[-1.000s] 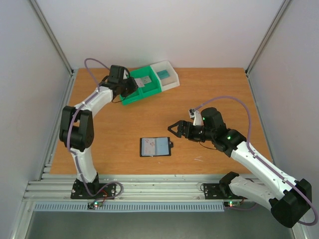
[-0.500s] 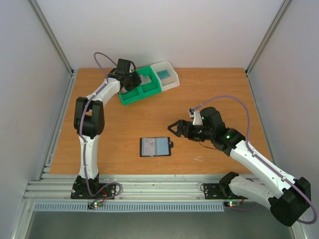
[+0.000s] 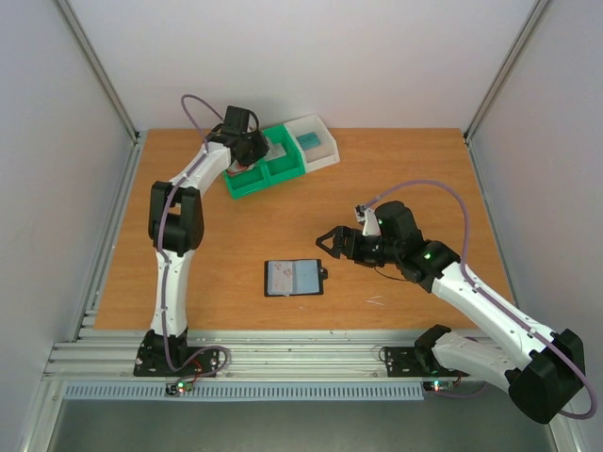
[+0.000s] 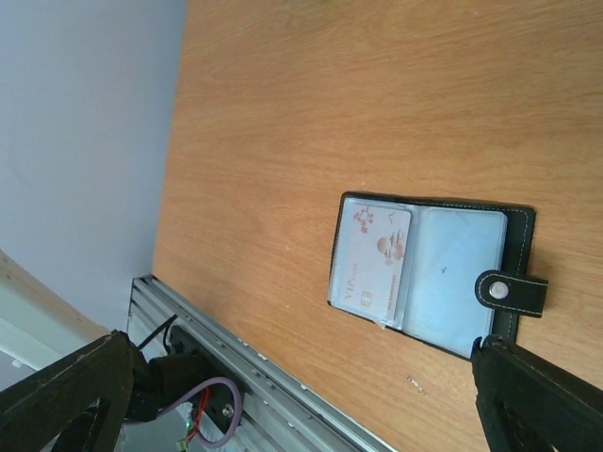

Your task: Take the credit cards out of the card holder

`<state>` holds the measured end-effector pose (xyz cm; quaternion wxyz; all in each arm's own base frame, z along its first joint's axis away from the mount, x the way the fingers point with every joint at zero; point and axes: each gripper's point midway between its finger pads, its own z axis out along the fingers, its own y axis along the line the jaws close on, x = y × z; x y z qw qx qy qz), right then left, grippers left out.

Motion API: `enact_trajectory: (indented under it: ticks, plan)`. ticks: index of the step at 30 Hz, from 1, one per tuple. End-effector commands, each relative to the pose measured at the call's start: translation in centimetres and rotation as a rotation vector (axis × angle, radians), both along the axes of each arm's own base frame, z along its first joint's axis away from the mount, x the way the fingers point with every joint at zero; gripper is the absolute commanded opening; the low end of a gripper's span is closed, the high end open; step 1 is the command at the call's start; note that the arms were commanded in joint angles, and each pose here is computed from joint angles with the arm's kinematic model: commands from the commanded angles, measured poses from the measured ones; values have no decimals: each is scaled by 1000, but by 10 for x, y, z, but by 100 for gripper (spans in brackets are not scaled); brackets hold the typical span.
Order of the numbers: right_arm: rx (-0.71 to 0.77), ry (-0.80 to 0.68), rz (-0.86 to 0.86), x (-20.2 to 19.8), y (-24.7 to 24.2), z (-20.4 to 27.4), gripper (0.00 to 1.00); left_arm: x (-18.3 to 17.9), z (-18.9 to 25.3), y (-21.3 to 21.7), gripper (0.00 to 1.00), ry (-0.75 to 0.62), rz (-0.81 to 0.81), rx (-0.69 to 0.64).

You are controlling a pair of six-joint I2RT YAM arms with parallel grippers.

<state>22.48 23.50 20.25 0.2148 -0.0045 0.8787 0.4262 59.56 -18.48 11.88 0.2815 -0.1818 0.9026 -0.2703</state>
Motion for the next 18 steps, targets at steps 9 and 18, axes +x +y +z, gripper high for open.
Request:
enact_trajectory:
  ticks: [9,18]
  plan:
    - [-18,-40,-5,5,-2,11,98,15,-26,0,5,22,12,5]
    - [-34,-43,-10,5,-4,10,99,23,-37,0,7,28,22,16]
